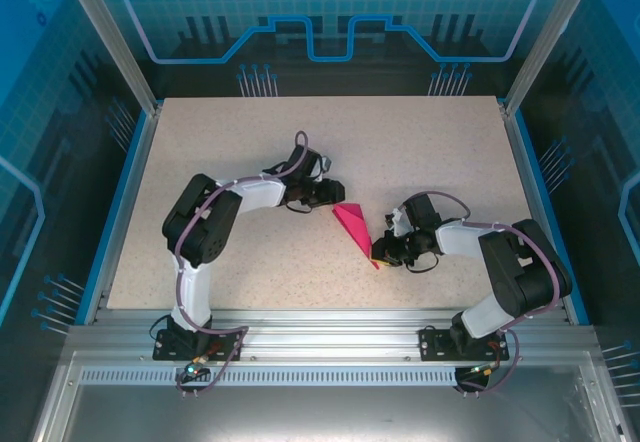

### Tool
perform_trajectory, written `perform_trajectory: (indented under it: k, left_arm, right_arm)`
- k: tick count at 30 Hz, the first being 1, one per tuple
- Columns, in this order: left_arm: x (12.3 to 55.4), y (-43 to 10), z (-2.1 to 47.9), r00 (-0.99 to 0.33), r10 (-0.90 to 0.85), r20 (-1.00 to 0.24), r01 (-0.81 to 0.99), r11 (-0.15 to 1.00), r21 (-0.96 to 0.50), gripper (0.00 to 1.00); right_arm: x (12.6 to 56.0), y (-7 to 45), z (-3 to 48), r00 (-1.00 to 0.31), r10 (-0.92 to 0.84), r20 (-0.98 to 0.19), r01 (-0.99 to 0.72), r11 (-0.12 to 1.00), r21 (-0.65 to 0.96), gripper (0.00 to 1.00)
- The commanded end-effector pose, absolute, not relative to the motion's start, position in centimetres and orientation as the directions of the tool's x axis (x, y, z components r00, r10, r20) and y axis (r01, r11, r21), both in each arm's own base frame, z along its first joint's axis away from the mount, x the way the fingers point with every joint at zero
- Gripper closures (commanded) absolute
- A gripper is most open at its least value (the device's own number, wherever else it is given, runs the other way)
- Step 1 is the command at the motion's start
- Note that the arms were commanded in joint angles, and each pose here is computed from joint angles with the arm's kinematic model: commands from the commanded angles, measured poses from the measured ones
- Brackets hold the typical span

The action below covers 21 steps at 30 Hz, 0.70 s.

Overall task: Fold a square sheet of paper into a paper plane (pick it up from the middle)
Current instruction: Fold the wing for the fifth time at the center of the table.

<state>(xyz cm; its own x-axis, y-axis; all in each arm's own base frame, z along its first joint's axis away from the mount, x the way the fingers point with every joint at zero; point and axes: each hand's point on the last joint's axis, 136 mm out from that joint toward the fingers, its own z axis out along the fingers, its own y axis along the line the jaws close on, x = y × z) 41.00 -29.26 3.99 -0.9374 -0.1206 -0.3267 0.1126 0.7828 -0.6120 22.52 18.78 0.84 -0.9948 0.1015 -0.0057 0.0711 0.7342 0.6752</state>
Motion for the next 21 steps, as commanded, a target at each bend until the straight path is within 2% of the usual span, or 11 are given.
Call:
perform_trajectory:
  k: [1, 7, 13, 17, 21]
  left_arm:
    - [41.1, -29.4, 7.0, -0.925, -0.102, -0.366, 0.161, 0.768, -0.62, 0.51]
    - [39.4, -28.5, 10.1, -0.909, -0.191, -0.372, 0.114, 0.742, -0.661, 0.48]
    - [35.5, -28.6, 11.0, -0.908, -0.222, -0.356, 0.061, 0.769, -0.636, 0.41]
    - [32.8, -29.8, 10.4, -0.915, -0.249, -0.317, 0.004, 0.781, -0.624, 0.39]
    - [30.8, -31.1, 9.7, -0.915, -0.258, -0.31, -0.028, 0.807, -0.59, 0.38]
  right_arm:
    - [20.9, 17.5, -1.2, -0.994, 0.1, 0.051, 0.11, 0.791, 0.602, 0.86]
    - [21.3, 18.3, -0.3, -0.997, 0.074, 0.021, 0.07, 0.76, 0.646, 0.84]
    - [22.7, 19.5, 4.3, -0.993, 0.05, -0.109, -0.044, 0.693, 0.719, 0.75]
    - [23.5, 18.6, 7.2, -0.973, 0.068, -0.22, -0.106, 0.718, 0.688, 0.67]
    - [23.8, 16.1, 8.9, -0.936, 0.091, -0.341, -0.134, 0.803, 0.581, 0.59]
